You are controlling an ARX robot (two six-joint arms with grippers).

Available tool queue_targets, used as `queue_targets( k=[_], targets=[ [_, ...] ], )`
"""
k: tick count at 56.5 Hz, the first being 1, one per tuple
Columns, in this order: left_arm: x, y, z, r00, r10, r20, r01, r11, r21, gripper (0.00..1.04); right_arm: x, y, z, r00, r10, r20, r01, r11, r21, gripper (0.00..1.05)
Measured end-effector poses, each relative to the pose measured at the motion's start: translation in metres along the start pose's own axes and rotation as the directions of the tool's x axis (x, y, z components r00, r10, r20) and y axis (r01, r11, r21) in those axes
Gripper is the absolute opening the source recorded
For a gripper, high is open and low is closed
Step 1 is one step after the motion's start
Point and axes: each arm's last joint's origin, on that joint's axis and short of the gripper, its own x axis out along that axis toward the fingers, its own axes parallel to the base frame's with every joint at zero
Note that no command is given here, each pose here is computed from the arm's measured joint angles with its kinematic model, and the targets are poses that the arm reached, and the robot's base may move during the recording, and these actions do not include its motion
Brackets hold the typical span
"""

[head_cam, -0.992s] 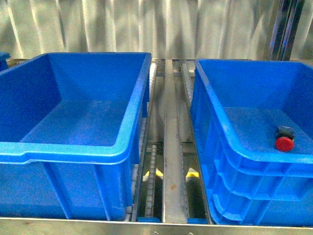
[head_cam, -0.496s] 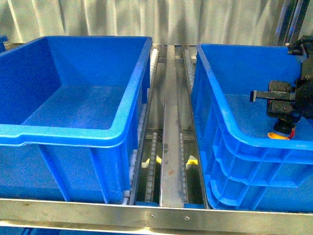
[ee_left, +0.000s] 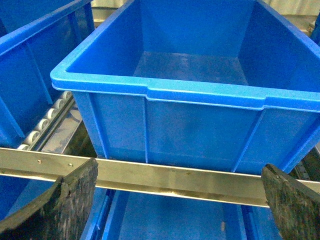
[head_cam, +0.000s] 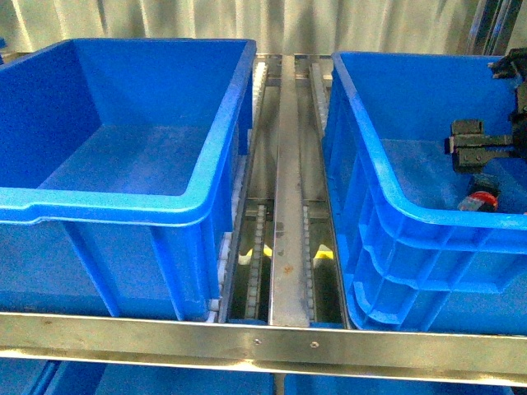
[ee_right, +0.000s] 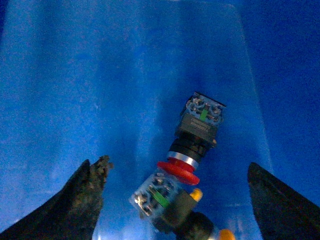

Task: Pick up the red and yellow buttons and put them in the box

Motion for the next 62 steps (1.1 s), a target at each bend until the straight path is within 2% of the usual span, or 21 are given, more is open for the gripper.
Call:
queue_targets(
  k=[5, 18, 34, 40, 53, 62],
  targets=[
    [0.000, 0.000, 0.000, 1.000, 0.000, 0.000, 0.000, 1.000, 0.000, 0.97, -0.014, -0.003, 0.005, 1.000, 0.022, 0.022, -0.023, 0.999, 0.033, 1.00],
    [0.000, 0.000, 0.000, 1.000, 0.000, 0.000, 0.000, 1.000, 0.000, 0.97, -0.081, -0.009, 0.009, 0.984, 0.062, 0.166, -0.078, 0.993, 0.093, 0.99],
    [0.000, 0.000, 0.000, 1.000, 0.000, 0.000, 0.000, 1.000, 0.000, 0.97, -0.173, -0.007, -0.013, 0.946, 0.113, 0.304, -0.186, 0.956, 0.226, 0.99],
    [0.000, 0.000, 0.000, 1.000, 0.000, 0.000, 0.000, 1.000, 0.000, 0.97, -0.206, -0.007, -0.029, 0.887, 0.130, 0.443, -0.211, 0.968, 0.138, 0.82],
    [0.000, 0.000, 0.000, 1.000, 0.000, 0.000, 0.000, 1.000, 0.000, 0.97, -0.245, -0.022, -0.101, 0.892, 0.135, 0.431, -0.168, 0.985, 0.040, 0.44],
    [0.000, 0.000, 0.000, 1.000, 0.000, 0.000, 0.000, 1.000, 0.000, 0.97, -0.248, -0.033, -0.124, 0.881, 0.138, 0.453, -0.171, 0.985, 0.033, 0.17]
  ],
)
